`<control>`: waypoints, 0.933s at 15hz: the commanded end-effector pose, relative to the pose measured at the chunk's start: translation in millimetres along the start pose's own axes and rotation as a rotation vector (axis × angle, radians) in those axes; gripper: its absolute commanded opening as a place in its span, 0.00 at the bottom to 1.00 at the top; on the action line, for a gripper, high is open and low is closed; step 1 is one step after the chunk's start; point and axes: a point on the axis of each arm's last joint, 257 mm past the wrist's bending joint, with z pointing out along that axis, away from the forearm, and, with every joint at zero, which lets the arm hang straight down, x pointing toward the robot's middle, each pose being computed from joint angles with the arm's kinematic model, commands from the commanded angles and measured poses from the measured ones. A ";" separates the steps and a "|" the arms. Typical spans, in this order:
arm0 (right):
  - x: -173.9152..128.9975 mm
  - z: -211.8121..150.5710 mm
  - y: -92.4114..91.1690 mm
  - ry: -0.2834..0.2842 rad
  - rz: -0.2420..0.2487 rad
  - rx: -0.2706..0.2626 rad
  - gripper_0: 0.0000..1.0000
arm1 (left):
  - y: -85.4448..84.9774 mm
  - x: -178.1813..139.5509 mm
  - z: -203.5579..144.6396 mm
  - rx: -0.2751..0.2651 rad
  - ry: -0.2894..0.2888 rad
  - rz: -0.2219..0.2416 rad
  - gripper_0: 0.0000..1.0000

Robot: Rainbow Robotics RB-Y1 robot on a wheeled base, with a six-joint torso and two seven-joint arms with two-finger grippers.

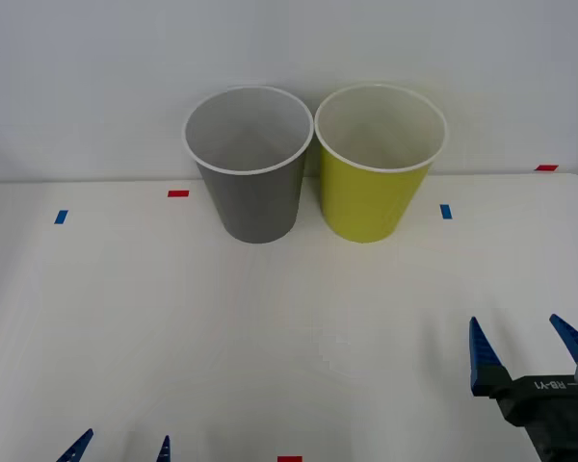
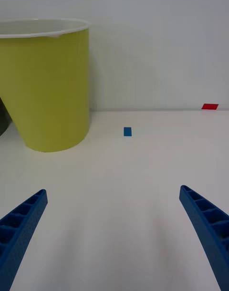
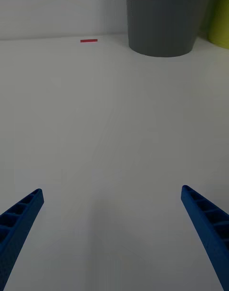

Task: Put cans in the gray bin and PET bottles in the light green bin.

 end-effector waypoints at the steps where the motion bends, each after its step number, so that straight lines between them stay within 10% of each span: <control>1: 15.6 -9.3 -10.7 -0.018 -0.005 0.011 0.94 | 0.0 0.0 0.0 0.000 0.000 0.000 1.00; 9: 67.4 -69.7 -26.3 0.062 -0.062 0.001 0.91 | 0.0 0.0 0.0 0.000 0.000 0.000 1.00; 14: 75.1 -70.1 -29.3 0.071 -0.007 0.017 0.90 | 0.0 0.0 0.0 0.000 0.000 0.000 1.00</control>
